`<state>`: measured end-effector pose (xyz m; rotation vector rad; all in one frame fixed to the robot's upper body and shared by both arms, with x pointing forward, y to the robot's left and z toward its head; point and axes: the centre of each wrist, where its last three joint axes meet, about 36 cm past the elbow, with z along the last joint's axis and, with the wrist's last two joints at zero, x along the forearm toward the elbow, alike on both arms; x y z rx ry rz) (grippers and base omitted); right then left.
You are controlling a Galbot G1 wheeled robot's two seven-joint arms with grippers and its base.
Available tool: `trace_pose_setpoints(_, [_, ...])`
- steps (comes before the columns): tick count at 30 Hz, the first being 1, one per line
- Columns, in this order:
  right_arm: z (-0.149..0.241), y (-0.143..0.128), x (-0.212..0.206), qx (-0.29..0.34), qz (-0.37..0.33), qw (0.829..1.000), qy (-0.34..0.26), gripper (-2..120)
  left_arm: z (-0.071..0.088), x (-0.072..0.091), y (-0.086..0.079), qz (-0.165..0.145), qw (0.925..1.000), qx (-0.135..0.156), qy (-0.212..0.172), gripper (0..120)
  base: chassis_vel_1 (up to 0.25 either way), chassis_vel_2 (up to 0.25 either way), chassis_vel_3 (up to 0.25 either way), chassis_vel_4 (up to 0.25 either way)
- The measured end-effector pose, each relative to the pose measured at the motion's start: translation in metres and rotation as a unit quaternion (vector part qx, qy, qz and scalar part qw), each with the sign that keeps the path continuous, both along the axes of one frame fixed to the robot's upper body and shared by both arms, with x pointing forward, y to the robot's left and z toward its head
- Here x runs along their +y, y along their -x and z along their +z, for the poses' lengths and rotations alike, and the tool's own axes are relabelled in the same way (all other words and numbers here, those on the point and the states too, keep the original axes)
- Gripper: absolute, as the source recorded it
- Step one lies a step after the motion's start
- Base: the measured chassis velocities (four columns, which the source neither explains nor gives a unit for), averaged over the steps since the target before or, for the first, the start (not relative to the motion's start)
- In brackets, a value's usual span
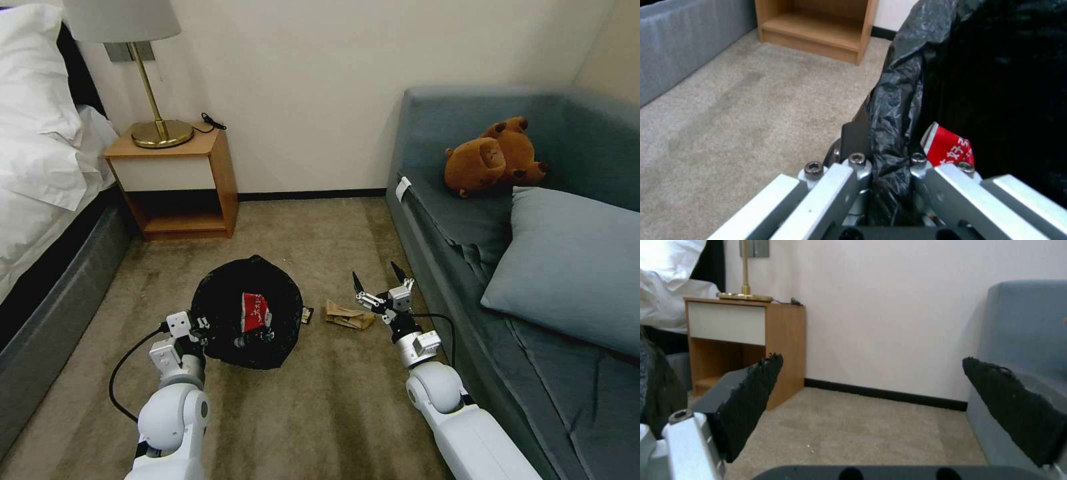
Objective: Pick up the trash bin, then pick up the garbage on the floor and place it into the trash bin.
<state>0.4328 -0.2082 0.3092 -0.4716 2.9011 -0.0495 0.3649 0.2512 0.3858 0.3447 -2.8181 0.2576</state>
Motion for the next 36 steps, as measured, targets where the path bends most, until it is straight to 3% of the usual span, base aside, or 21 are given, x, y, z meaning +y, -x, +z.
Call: trace_pose_setpoints(36, [-0.0039,0.0045,0.0021,0.002,0.001,1.000,-0.004,100,0.0002,0.0024,0.0090,0.002,1.0000,0.003,-0.003,1,-0.020,0.022,0.021,-0.023])
